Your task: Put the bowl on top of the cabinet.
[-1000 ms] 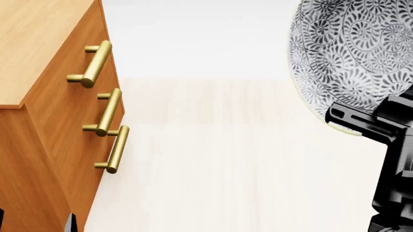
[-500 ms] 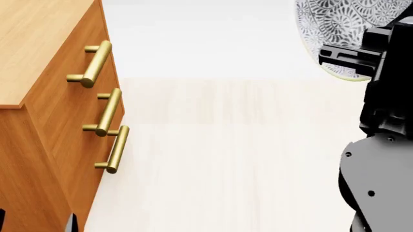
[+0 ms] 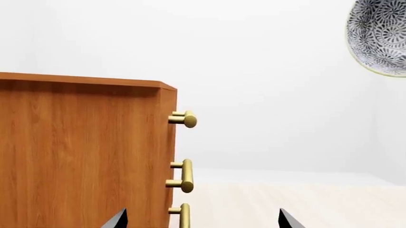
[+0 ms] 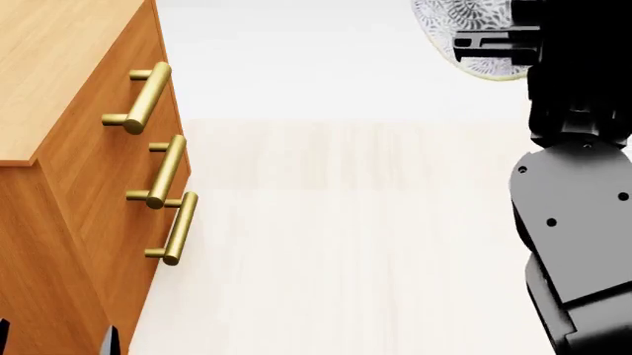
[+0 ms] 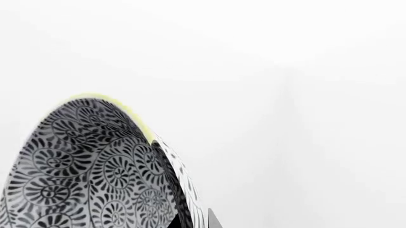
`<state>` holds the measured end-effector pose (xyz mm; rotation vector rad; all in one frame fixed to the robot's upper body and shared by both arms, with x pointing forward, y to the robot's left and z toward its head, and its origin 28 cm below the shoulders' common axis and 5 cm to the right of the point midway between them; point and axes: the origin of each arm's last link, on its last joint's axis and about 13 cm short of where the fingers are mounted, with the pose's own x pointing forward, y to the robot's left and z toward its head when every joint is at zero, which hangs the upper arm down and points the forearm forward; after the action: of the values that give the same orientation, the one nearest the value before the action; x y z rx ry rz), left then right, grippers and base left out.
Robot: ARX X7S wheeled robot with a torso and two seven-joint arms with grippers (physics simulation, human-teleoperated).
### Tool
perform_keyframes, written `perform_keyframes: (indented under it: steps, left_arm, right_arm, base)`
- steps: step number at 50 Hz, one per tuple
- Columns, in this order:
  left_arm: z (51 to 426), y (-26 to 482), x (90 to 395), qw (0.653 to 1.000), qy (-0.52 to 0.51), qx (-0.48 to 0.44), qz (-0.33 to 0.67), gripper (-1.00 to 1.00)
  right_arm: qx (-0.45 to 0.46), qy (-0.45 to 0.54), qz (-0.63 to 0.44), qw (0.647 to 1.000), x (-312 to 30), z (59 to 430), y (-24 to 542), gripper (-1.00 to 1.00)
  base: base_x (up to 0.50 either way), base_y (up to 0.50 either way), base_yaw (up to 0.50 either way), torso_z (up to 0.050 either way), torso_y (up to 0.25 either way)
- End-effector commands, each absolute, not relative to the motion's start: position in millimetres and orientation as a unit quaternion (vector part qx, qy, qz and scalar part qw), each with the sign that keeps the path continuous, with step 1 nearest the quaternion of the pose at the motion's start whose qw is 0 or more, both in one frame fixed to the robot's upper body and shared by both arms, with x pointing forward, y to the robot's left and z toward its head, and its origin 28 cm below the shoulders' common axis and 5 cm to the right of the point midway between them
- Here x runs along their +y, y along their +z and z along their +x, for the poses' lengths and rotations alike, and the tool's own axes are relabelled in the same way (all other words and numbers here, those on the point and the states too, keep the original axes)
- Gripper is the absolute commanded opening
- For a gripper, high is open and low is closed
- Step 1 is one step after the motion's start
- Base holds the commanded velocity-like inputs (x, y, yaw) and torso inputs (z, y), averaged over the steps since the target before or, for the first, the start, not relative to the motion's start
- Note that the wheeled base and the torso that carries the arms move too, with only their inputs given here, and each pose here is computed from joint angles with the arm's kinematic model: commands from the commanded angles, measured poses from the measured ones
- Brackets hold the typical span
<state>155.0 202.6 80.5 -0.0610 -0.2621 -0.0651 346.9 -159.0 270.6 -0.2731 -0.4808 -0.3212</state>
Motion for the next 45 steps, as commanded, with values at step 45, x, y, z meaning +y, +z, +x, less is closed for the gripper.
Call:
perform_keyframes:
  steps: [45]
  left_arm:
    - [156.0,79.9,202.7,0.991,-0.033,-0.128,-0.031,1.00]
  right_arm:
    - [-0.256,0.140,-0.094,0.952,-160.3,329.0,268.8,-1.00]
  base:
    - [0.00,0.00,0.00,0.000,0.000]
